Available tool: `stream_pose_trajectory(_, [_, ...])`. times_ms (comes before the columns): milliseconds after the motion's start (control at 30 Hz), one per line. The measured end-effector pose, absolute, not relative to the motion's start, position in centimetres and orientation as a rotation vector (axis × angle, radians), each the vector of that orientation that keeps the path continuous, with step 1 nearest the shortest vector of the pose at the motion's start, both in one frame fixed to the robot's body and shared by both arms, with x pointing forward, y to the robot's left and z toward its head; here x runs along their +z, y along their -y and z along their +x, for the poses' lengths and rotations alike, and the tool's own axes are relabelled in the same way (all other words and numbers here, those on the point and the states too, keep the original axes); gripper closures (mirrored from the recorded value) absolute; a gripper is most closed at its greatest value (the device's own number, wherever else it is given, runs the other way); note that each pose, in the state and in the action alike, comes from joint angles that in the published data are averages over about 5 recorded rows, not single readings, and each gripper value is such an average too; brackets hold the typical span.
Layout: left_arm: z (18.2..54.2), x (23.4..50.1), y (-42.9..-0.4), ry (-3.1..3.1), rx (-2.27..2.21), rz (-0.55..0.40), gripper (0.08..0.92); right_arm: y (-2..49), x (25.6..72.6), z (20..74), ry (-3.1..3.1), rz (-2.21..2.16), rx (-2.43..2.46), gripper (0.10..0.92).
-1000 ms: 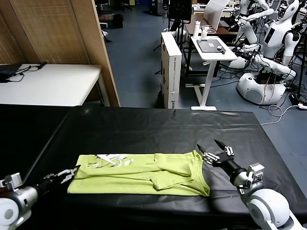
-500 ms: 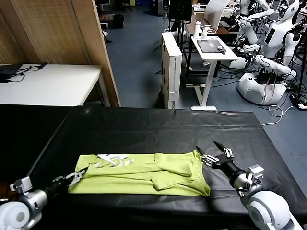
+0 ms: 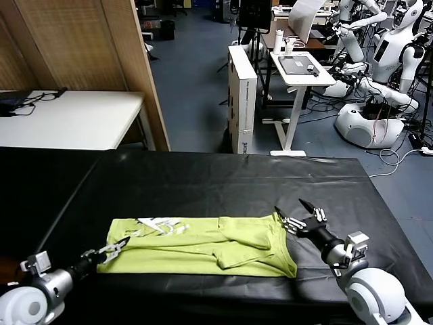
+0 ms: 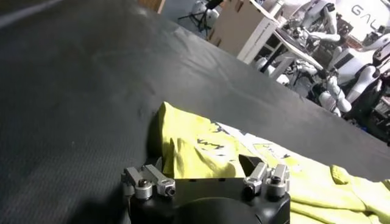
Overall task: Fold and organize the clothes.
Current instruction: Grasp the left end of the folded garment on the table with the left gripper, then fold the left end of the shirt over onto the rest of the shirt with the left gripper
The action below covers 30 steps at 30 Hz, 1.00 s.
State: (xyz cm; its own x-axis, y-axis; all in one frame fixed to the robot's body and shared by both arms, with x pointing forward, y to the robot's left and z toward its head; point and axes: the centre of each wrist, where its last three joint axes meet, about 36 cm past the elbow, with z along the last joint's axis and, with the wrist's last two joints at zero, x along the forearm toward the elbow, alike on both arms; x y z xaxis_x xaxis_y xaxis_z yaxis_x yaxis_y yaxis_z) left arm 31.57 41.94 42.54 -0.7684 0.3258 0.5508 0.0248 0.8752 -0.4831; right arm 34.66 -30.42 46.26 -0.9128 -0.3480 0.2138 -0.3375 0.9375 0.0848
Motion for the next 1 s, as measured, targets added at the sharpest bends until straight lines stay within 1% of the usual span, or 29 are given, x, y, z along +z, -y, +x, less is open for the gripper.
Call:
stream_pose_trajectory(233, [31.6,42.5,-42.0,2.385,0.595,-0.237,0.165,30.2,46.1,34.7,2.869,0.515,-0.063,0.115])
stream_pose_trajectory(333, [31.5,42.6,-41.9,2.385,0.589,-0.232,0.234,30.1,46.0,34.7,2.869,0.515,-0.057,0.115])
stream_pose_trajectory(367, [31.5,42.6,-41.9,2.385,0.588,-0.231,0.271,30.1,45.9,34.7,2.87,0.514,-0.056,0.115])
stream_pose_trajectory(467, [31.5,42.7,-41.7,2.384,0.583,-0.225,0.426,30.0,45.8,34.7,2.871,0.51,-0.051,0.115])
stream_pose_trajectory(500, [31.5,42.7,-41.7,2.384,0.582,-0.222,0.497,30.0,45.8,34.7,2.871,0.508,-0.049,0.115])
stream_pose_trajectory(633, [31.3,43.0,-41.5,2.399,0.564,-0.203,0.739,29.8,45.5,34.7,2.872,0.505,-0.043,0.115])
stream_pose_trajectory(700, [31.2,43.3,-41.5,2.423,0.529,-0.183,0.807,29.7,45.4,34.7,2.872,0.506,-0.041,0.115])
stream_pose_trajectory(733, [31.2,43.5,-41.5,2.439,0.504,-0.172,0.82,29.7,45.3,34.8,2.872,0.506,-0.04,0.115])
stream_pose_trajectory(1000, [30.5,45.8,-42.9,2.591,0.196,-0.031,0.813,29.1,44.7,35.0,2.867,0.513,-0.04,0.115])
